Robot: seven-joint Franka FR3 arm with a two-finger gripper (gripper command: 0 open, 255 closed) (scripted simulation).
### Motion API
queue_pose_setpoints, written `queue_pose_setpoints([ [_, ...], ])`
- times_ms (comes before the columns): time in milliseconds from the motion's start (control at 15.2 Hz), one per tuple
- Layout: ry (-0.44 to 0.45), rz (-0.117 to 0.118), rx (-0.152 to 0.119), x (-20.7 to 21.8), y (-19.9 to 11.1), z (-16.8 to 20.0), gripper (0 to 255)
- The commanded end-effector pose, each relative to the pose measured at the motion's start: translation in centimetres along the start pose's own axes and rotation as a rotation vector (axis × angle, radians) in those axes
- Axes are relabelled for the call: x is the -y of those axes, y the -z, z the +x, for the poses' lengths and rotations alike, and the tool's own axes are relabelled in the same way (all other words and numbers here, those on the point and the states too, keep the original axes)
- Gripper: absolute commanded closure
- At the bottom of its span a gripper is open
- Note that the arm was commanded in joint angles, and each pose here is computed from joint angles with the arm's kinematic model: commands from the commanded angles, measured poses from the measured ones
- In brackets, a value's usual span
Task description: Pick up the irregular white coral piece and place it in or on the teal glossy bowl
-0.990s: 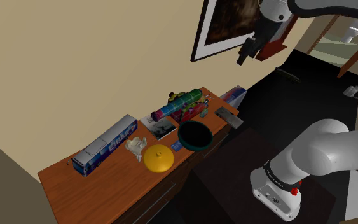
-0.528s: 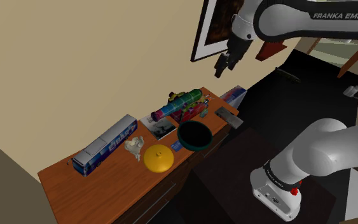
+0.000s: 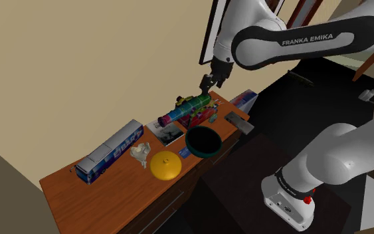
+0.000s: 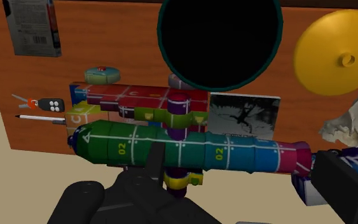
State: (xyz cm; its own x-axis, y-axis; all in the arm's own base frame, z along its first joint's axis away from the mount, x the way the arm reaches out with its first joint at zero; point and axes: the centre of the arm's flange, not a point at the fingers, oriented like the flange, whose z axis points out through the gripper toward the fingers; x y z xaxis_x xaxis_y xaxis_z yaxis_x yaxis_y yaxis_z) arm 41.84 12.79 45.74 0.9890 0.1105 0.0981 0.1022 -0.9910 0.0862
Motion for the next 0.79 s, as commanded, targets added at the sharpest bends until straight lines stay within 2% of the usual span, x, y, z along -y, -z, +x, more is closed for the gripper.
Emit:
queue_pose_setpoints([
  [0, -0.001, 0.003, 0.003, 1.7, -1.9, 0.9, 0],
  [726, -0.002, 0.012, 0.027, 11.2, -11.8, 5.8, 0],
])
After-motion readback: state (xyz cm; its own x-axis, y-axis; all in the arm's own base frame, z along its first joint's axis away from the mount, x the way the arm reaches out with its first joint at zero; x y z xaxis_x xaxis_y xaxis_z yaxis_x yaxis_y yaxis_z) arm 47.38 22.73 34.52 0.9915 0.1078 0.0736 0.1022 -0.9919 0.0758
